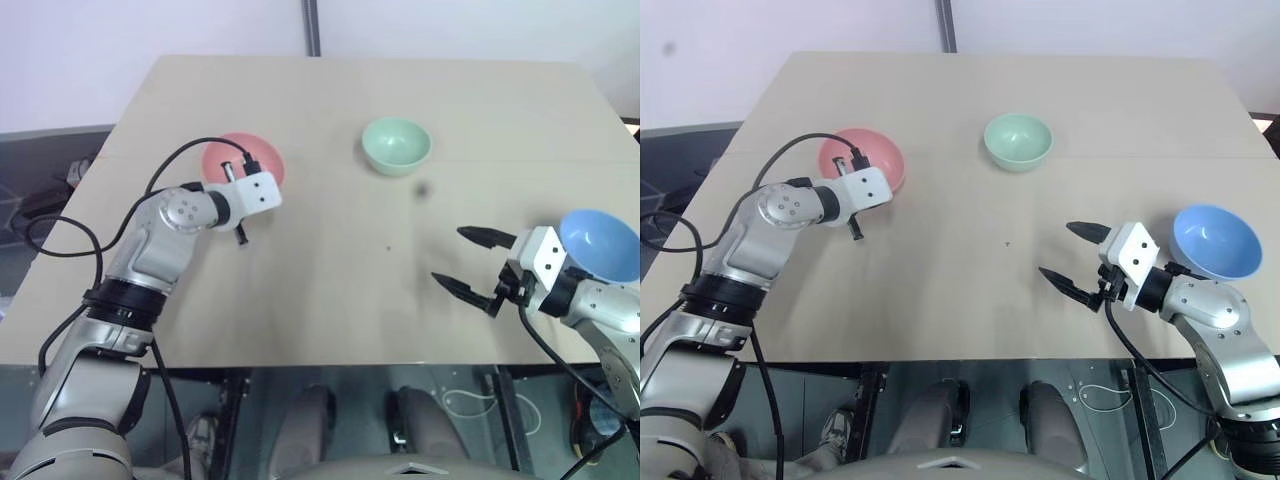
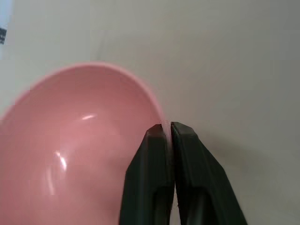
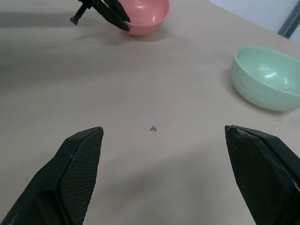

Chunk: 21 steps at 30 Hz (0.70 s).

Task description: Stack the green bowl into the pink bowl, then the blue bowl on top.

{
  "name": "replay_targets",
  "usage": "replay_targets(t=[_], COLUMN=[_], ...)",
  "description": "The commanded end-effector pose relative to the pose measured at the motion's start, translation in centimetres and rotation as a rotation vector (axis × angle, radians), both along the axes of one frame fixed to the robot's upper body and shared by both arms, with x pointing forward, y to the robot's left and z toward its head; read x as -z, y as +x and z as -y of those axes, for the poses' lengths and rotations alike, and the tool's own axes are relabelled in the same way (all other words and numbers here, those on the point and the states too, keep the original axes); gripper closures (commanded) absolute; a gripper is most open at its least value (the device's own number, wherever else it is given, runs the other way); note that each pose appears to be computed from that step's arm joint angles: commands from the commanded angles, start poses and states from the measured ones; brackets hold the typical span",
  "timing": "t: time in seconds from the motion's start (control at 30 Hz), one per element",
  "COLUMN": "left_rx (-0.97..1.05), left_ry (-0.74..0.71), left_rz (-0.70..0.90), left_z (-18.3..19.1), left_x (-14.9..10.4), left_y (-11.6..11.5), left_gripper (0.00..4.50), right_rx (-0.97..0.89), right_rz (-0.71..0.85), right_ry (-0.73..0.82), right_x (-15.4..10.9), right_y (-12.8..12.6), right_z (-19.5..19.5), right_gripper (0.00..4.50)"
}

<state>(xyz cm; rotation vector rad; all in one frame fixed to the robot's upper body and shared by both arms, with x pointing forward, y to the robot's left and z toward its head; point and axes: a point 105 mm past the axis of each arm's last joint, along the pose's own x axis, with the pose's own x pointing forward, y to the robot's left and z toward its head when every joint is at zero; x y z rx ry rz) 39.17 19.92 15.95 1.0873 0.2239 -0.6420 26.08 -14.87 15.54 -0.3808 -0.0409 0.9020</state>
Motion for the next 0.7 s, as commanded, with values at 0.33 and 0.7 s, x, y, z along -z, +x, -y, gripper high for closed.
replay_targets(t=[0.33,0.7], left_rx=[0.715,0.821], left_ry=[-0.237,-0.139], left_rz=[-0.181,-0.141], left_z=[11.9,15.0], left_x=[-2.8,0.2], left_y=[-9.5,-8.1], left_gripper=[4.46,2.04], right_rx=[0.119,0.175], right_rz=[0.067,0.056], right_ry=[0.01,-0.001], right_x=[-1.0,-0.3], right_y=[-1.0,-1.9], right_z=[2.0,2.8], right_gripper=[0.0,0.0])
